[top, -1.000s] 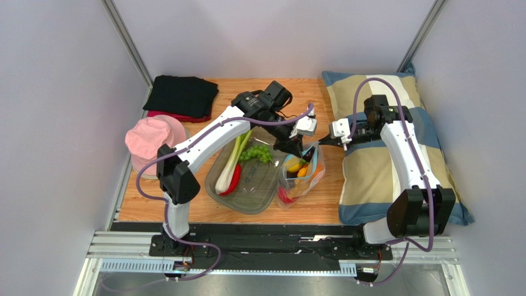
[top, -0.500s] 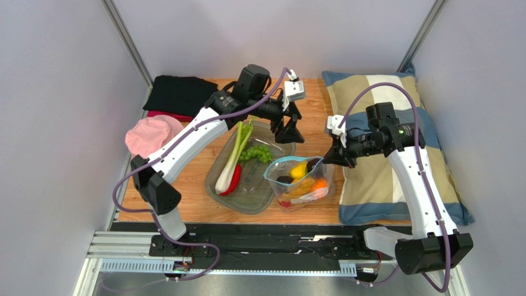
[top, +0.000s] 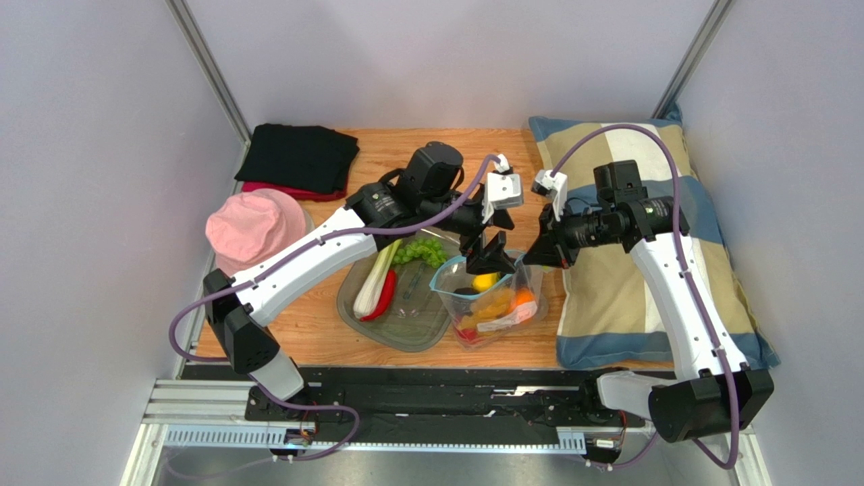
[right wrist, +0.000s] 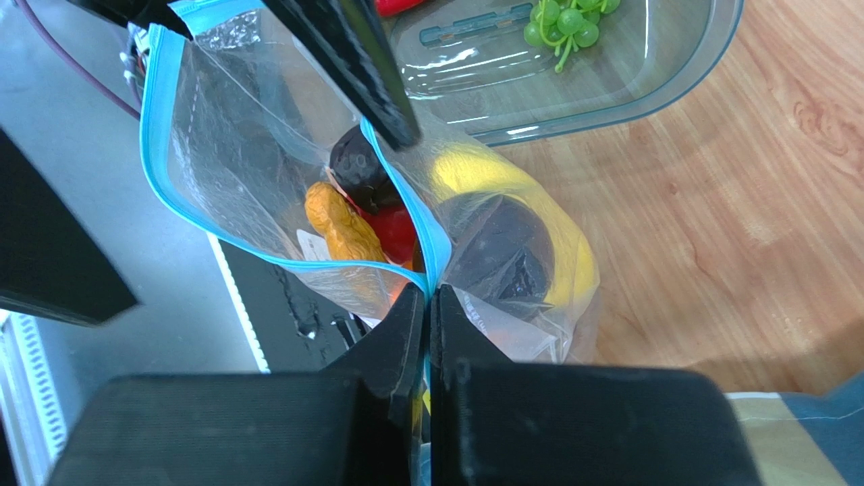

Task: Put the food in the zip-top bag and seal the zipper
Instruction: Zip the zipper food storage bag at the center of the board.

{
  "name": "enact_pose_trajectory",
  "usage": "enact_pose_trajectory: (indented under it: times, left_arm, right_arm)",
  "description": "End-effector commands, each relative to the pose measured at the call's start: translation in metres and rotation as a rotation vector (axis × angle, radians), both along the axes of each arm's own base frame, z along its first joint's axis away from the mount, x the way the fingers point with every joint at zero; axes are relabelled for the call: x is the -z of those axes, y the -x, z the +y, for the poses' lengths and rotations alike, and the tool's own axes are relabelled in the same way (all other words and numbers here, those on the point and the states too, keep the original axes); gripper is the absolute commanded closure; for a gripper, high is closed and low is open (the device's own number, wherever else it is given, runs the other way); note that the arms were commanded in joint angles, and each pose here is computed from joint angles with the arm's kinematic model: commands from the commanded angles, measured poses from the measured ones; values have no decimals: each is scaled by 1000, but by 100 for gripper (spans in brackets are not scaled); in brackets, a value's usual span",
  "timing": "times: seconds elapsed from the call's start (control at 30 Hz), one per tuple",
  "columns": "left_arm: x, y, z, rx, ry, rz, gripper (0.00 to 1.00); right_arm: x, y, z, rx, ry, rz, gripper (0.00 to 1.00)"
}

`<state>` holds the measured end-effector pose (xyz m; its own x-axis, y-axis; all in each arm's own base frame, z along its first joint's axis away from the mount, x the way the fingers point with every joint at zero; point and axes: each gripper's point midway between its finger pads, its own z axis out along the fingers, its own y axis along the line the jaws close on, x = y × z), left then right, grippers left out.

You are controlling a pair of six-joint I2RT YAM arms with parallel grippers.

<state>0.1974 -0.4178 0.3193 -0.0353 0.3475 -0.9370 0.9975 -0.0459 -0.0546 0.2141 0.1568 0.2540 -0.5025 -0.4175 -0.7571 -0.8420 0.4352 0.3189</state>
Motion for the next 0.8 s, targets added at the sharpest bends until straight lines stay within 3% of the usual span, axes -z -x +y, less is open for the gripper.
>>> enact_pose_trajectory:
  times: [0.0,0.4,0.53,0.57,0.63,0.67,0.7,0.77]
  left_arm:
    - [9,-12,-6,-59,10,-14,1]
    - [52,-30,-10,-178,-70,17,3]
    - [57,-9,-3,-63,-70,30,33]
    - [58,-5,-1,-32,-69,28,49]
    - [62,0,4,15,-77,41,66]
    - [63,0,5,32,-80,52,90]
    - [59,4,8,66,-68,70,97]
    - [49,-8,16,32,-28,84,100]
  right_arm:
    - [-23,-7,9,38,-63,-17,100]
    - [-34,1,14,15,-71,-58,100]
    - [-34,5,14,2,-71,-63,100]
    - [-35,6,15,-9,-74,-72,100]
    - [-39,8,17,-31,-91,-99,100]
    - [-41,8,17,-41,-95,-119,100]
    - [-43,6,18,-49,-101,-144,88]
    - [-47,7,16,-58,-99,-190,61]
